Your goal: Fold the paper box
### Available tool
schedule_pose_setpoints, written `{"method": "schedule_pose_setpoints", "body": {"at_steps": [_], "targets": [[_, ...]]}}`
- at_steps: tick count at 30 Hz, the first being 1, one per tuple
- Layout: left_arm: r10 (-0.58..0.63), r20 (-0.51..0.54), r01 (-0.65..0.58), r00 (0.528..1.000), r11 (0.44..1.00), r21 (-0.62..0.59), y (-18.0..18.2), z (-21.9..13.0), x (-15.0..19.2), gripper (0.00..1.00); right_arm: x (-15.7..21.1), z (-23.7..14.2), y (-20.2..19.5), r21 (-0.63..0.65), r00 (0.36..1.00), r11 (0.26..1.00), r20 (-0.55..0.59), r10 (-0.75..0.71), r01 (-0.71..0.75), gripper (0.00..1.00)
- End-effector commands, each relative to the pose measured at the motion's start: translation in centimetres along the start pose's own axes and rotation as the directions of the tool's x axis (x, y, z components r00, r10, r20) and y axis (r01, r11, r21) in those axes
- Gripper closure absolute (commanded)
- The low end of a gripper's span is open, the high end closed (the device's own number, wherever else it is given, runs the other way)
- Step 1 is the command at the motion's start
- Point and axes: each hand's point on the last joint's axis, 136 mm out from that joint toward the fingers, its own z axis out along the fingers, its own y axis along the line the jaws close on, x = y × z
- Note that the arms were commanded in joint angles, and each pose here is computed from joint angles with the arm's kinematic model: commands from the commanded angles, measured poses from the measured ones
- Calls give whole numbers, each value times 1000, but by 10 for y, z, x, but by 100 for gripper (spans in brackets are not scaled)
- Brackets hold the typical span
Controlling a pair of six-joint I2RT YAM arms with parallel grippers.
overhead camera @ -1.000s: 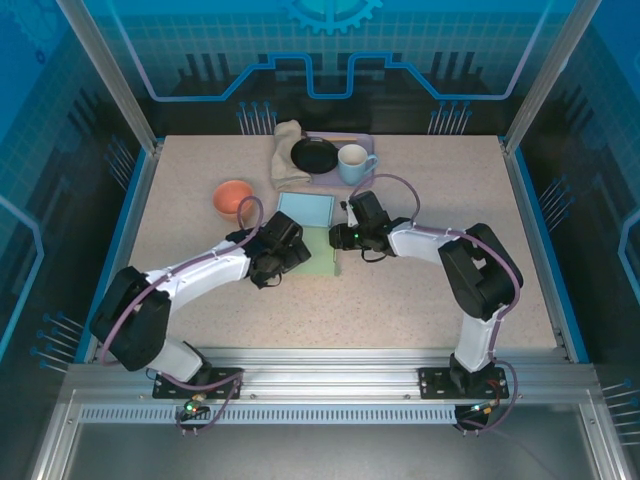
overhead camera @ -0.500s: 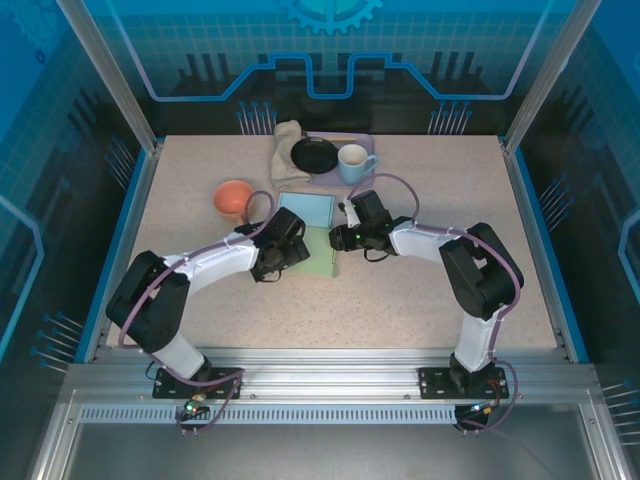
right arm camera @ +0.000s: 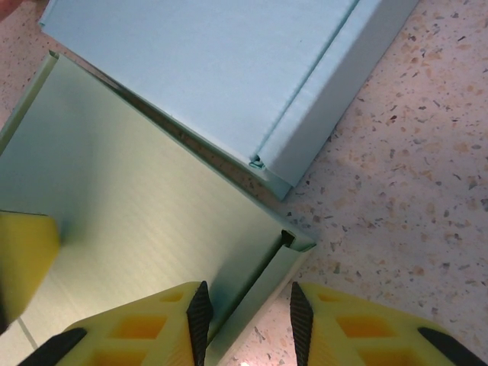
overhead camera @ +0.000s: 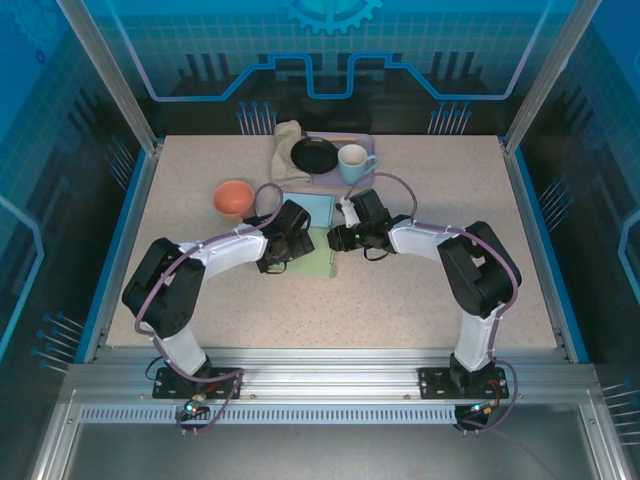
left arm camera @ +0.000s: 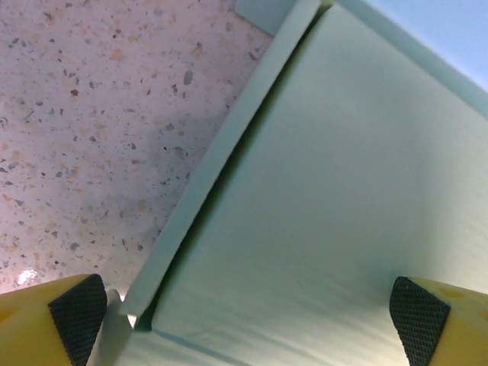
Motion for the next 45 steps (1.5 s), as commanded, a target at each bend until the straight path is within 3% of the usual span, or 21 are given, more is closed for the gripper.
{"method": "schedule_pose_setpoints", "body": {"at_steps": [1, 10, 31, 45], "targets": [[-1, 8, 1, 1000, 1000, -17, -1, 6, -8, 1, 24, 9, -12, 21, 995, 1000, -94, 13, -11, 64], [-48, -95, 50, 994, 999, 14, -3, 16, 14, 1, 25, 10, -14, 29, 995, 1000, -103, 13, -10, 64], [-92, -117, 79, 989, 991, -109, 27, 41, 31, 3, 22, 7, -12, 28, 994, 999, -102, 28, -25, 62], [-92, -131, 70, 987, 984, -162, 43, 57, 43, 3, 3, -51, 11, 19, 996, 997, 45, 79, -80, 53]]}}
